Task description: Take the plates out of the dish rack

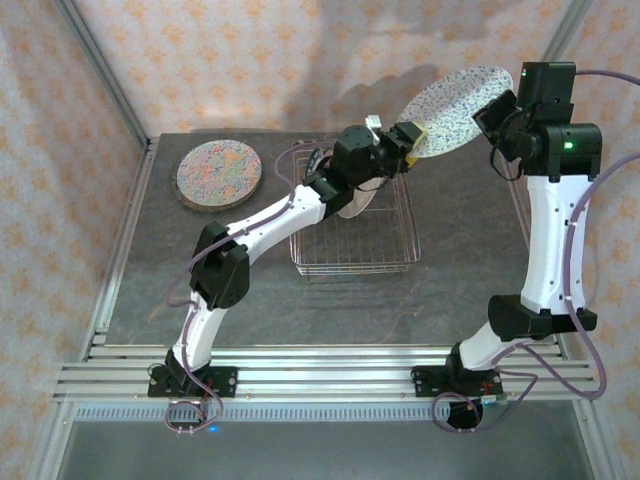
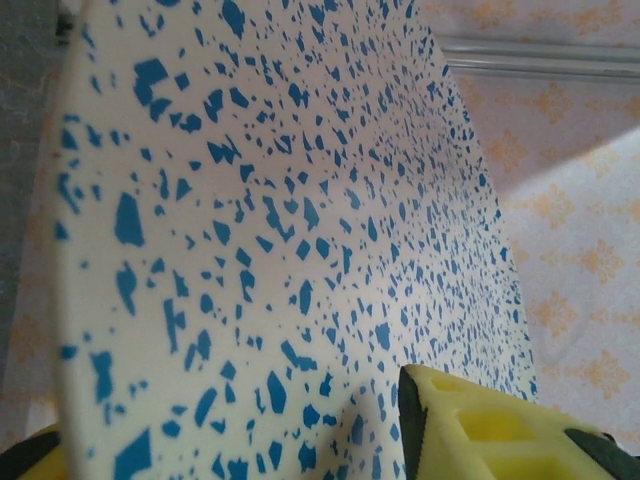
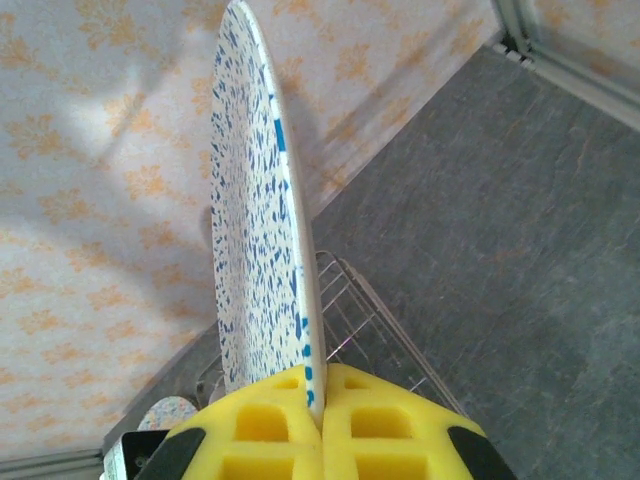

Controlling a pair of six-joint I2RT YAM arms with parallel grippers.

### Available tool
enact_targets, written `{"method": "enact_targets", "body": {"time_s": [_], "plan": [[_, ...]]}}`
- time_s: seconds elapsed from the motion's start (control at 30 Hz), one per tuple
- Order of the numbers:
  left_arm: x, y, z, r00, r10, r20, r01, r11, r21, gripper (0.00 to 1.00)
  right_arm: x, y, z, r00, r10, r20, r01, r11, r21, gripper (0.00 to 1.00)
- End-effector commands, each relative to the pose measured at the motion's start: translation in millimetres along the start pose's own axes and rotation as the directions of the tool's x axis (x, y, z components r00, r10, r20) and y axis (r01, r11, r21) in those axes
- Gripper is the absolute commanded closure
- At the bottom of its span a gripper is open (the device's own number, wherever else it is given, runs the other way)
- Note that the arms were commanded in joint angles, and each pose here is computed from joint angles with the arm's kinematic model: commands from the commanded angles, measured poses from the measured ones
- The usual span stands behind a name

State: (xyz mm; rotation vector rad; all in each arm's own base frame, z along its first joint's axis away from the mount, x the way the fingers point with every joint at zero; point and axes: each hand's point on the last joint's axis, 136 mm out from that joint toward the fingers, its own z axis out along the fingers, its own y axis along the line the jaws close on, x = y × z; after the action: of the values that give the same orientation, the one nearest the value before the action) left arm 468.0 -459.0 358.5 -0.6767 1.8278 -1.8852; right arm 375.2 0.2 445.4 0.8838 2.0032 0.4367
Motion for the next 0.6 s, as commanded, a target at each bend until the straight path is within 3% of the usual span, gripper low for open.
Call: {"method": "enact_targets", "body": {"time_s": [0.0, 0.17, 0.57], "plan": [[0.9, -48.7, -21.4, 0.998, 0.058, -0.004, -0.058, 0.993, 0.101, 0.62, -7.5, 21.8, -17.6, 0.999, 0.038, 0.022, -0.034, 0.989, -0.145, 1.0], [-3.7, -50.7, -30.8, 0.998, 0.069, 0.006, -0.07, 0.993, 0.095, 0.68, -3.8, 14.8, -10.6, 0.998, 0.064, 0.006, -0.062, 0.987, -0.151, 1.0], [-6.9, -55.9, -46.5, 0.995, 0.102, 0.01, -0.103, 0.991, 0.082, 0.72, 3.1, 5.8, 12.2, 0.993, 0.106, -0.053, -0.115, 0.972, -0.205, 1.0]]}}
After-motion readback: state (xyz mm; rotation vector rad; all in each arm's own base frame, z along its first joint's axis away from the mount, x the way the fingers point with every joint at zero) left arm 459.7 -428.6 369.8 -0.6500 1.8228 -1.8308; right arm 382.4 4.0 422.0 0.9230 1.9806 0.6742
